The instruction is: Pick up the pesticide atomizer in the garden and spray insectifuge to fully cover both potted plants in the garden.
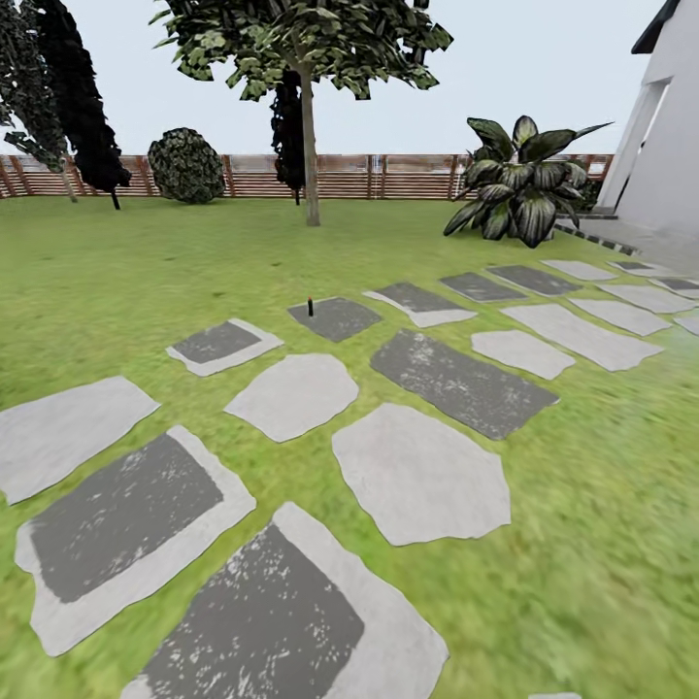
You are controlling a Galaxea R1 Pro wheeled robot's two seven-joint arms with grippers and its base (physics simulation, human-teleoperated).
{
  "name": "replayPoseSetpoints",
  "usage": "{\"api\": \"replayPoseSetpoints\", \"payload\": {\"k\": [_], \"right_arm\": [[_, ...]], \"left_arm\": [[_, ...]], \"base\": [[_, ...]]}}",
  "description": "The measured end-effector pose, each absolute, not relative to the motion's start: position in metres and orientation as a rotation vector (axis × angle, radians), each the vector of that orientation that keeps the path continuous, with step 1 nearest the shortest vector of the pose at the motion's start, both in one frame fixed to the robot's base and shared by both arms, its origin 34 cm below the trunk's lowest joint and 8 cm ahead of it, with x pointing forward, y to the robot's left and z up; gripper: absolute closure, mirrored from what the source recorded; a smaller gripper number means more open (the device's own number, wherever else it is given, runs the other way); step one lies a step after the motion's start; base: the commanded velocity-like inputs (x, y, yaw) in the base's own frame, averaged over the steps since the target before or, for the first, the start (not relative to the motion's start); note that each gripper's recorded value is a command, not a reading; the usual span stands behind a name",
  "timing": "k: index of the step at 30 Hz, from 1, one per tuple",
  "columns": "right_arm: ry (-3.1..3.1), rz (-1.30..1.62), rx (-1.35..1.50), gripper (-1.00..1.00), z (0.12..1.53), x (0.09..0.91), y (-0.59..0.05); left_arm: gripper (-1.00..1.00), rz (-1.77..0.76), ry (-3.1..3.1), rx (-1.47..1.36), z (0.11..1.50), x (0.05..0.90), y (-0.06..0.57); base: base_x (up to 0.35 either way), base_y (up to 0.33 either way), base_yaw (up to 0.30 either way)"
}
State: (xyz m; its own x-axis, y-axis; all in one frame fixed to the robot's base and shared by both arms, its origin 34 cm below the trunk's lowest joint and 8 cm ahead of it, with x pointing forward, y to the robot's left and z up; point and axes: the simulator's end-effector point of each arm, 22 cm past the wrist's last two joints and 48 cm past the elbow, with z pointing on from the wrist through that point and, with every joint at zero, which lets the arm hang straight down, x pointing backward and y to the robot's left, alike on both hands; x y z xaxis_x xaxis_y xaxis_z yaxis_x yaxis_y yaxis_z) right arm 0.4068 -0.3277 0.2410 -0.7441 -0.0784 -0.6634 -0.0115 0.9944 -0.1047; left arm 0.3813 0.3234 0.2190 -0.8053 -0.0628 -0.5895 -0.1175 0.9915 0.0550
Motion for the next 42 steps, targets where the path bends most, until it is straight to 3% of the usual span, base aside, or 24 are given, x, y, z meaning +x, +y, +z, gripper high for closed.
{"api": "replayPoseSetpoints", "payload": {"k": [42], "right_arm": [[2.394, -0.12, -0.063, -1.0, 0.2454, 0.4112, -0.3276]], "left_arm": [[-1.0, 0.116, 2.494, -0.126, 0.2233, 0.3865, 0.3232]], "base": [[0.332, 0.0, 0.0]]}}
